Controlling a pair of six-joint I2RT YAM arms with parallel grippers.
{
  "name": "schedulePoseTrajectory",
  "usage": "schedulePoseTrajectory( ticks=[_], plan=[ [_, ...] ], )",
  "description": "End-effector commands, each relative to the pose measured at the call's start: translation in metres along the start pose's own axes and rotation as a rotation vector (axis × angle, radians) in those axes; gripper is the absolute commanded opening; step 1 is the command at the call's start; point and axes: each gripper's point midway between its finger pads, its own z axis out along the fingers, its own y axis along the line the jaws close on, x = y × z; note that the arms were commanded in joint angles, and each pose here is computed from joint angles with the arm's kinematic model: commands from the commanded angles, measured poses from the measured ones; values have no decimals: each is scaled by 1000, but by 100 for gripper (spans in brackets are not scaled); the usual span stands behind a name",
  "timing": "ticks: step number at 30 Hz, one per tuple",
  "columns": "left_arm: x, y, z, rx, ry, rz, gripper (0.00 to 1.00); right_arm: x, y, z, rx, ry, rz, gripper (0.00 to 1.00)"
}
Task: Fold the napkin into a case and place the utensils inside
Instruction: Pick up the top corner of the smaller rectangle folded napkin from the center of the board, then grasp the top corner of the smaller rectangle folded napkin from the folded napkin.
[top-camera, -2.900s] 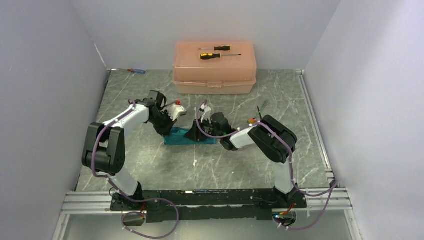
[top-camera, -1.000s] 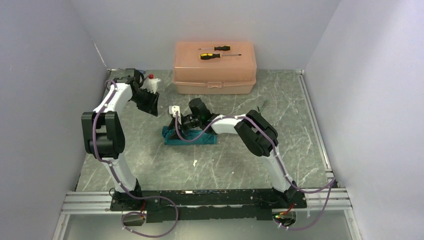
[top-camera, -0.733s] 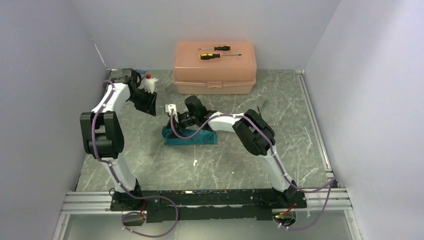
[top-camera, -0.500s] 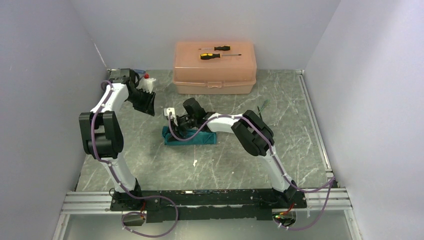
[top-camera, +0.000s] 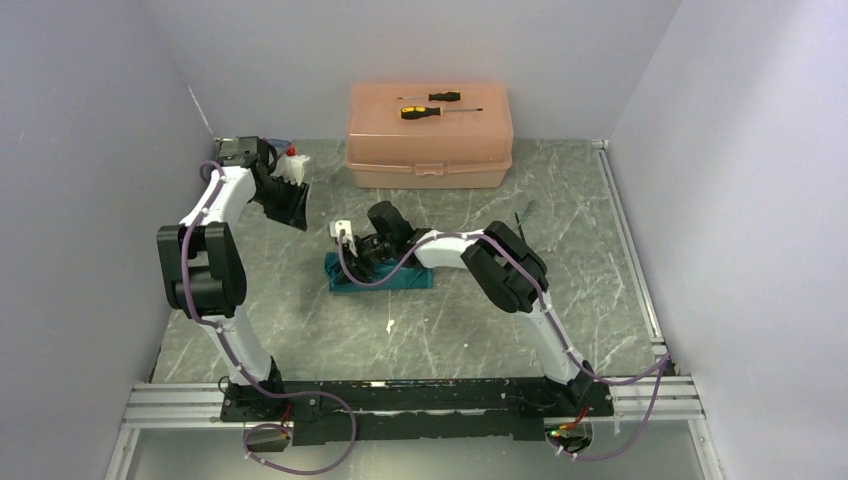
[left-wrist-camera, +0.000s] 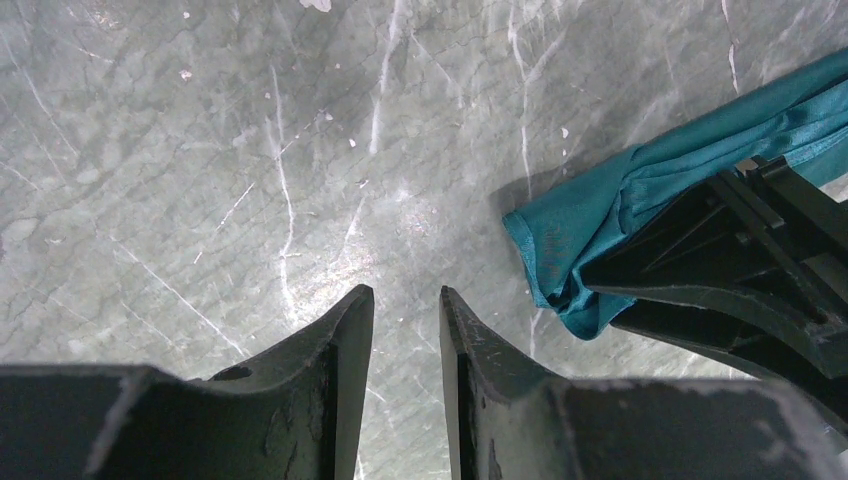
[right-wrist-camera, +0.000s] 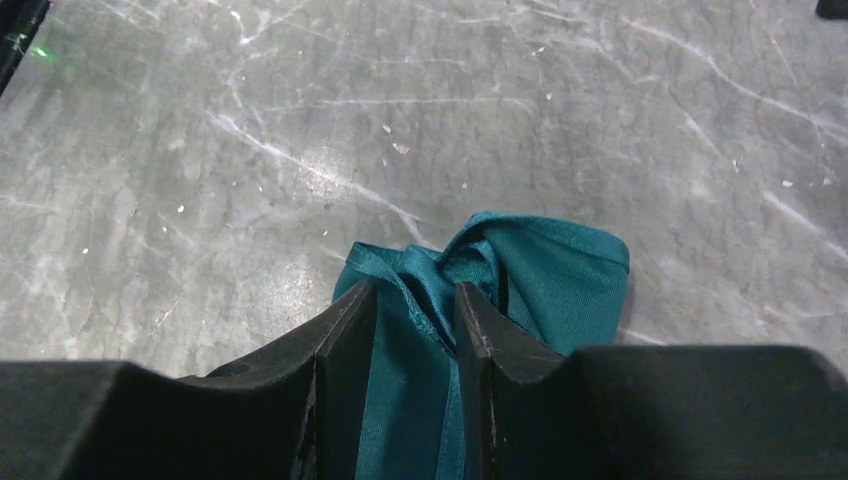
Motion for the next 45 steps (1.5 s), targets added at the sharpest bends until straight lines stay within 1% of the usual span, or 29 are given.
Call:
schedulePoseTrajectory(
  ticks=[1, 2, 4, 6, 8, 10, 13, 20, 25, 28, 32, 35, 39, 45],
  plan=[
    [-9, -3, -14, -12, -48, 11, 36, -33, -5, -11, 40, -56, -95, 37],
    [-9, -4, -14, -13, -49, 11, 36, -33, -5, -11, 42, -56, -96, 35],
    [-9, -3, -14, -14, -49, 12, 35, -34, -6, -13, 51, -57, -98, 27],
    [-9, -4, -14, -13, -48, 11, 35, -34, -7, -14, 66, -62, -103, 13],
    [-9, -5, -14, -9, -52, 10, 34, -37, -10, -16, 86, -64, -106, 5],
    [-9, -9, -12, 11, -59, 8, 34, -40, -14, -18, 111, -70, -108, 0],
    [-11, -22, -9, 63, -77, 20, 34, -44, -23, -23, 137, -74, -87, 0],
    [-5, -78, 2, 227, -70, 57, 33, -34, -26, -27, 115, -34, -25, 1],
    [1, -93, 10, 299, -74, 67, 31, -18, -25, -27, 102, -19, 37, 2],
    [4, -97, 16, 331, -72, 74, 30, -14, -28, -29, 106, -30, 68, 0],
    [12, -99, 32, 315, -30, 99, 28, -14, -34, -33, 112, -45, 117, 0],
    [18, -101, 43, 297, -11, 124, 26, -8, -35, -31, 108, -30, 165, 0],
    [25, -98, 57, 242, 24, 161, 25, 6, -38, -29, 107, -2, 252, 0],
    [27, -83, 70, 144, 38, 204, 26, 14, -36, -32, 91, -20, 340, 0]
  ],
)
